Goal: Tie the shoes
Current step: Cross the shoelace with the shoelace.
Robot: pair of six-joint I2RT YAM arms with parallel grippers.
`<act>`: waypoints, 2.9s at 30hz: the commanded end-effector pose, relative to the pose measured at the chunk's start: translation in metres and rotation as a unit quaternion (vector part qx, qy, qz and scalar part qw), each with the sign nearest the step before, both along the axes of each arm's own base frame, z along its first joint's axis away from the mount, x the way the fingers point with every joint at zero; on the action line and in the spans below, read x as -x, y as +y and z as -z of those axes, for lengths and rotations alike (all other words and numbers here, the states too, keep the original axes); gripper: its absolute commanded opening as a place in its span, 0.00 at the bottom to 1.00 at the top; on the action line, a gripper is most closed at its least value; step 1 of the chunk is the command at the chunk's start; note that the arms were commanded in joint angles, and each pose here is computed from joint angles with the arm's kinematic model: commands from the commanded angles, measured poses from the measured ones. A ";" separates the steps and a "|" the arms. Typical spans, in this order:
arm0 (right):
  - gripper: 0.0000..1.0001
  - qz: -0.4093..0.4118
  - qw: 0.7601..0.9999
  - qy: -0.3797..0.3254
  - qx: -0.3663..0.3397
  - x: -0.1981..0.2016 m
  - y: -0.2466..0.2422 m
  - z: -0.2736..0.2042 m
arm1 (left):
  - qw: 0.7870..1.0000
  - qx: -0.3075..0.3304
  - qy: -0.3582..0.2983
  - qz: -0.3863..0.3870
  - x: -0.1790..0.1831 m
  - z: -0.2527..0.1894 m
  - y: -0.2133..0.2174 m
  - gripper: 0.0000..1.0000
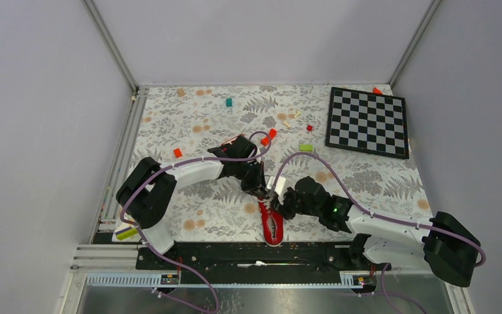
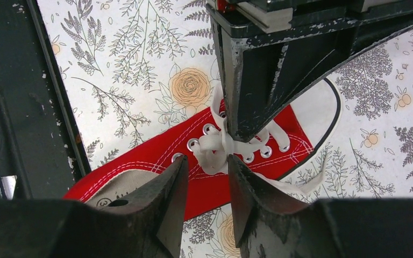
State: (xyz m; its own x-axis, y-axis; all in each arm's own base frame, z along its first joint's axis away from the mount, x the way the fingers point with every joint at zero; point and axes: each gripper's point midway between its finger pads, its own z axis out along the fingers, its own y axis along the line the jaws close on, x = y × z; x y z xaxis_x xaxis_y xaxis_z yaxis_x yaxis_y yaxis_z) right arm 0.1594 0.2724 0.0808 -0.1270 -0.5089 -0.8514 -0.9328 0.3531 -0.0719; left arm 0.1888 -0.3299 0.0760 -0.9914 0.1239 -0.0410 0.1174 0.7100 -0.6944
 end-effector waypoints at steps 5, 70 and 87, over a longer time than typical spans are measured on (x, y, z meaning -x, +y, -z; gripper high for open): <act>0.40 -0.007 1.000 -0.024 -0.018 -0.007 0.009 -0.007 | 0.999 0.021 -0.025 0.002 -0.012 -0.011 -0.009 0.00; 0.00 0.033 0.983 0.182 0.023 0.026 0.015 -0.028 | 1.000 0.019 -0.024 -0.003 -0.013 -0.009 -0.005 0.00; 0.00 0.071 0.970 0.227 0.045 0.038 -0.002 -0.019 | 0.999 0.017 -0.028 -0.004 -0.013 -0.008 -0.004 0.00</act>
